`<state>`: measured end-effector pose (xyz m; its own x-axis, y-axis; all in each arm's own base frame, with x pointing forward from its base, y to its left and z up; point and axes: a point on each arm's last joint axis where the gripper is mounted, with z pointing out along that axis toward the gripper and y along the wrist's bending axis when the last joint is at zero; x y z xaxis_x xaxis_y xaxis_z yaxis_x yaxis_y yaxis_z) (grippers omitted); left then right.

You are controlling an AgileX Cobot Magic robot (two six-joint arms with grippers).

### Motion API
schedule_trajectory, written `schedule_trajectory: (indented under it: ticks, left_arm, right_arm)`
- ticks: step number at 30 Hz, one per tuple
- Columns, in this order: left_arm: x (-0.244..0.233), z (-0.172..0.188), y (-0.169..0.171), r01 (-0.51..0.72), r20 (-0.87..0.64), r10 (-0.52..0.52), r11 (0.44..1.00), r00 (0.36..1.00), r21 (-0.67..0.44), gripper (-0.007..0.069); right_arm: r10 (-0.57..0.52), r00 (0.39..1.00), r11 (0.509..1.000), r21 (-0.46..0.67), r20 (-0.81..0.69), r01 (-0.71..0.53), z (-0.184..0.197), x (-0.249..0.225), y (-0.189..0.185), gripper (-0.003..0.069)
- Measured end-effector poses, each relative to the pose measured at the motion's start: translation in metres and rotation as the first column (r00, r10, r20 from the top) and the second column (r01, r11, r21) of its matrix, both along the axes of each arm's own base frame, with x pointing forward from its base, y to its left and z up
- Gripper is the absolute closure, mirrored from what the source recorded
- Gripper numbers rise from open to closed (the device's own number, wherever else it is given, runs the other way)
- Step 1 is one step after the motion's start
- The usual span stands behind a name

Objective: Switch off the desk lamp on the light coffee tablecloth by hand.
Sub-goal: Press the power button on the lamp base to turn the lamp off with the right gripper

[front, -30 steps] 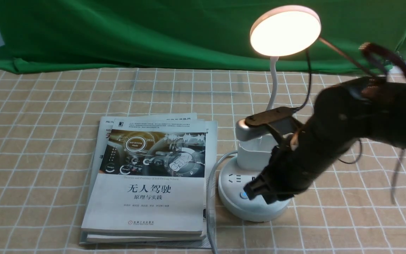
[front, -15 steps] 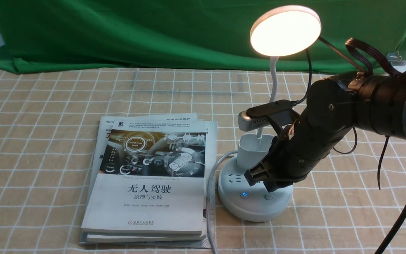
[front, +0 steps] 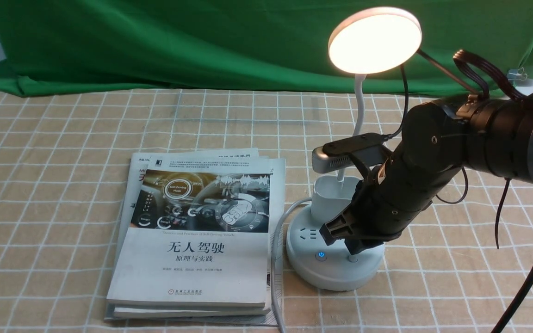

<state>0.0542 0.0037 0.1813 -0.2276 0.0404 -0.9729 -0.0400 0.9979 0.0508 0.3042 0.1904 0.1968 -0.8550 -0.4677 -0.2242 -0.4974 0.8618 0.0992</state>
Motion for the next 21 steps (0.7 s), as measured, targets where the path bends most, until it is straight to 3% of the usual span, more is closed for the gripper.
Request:
schedule_trajectory:
  ticks: [12,21]
  left_arm:
    - [0.0,0.0,0.0,0.0,0.0,0.0,1.0,1.0,0.0,0.0621]
    - [0.0,0.0,0.0,0.0,0.0,0.0,1.0,1.0,0.0,0.0621]
  right_arm:
    - [0.001,0.999,1.0,-0.026,-0.048,-0.002,-0.018,0.005,0.003,0.0629]
    - [0.004,1.0,1.0,-0.006,-0.009,-0.004,-0.004,0.002,0.001,0.0629]
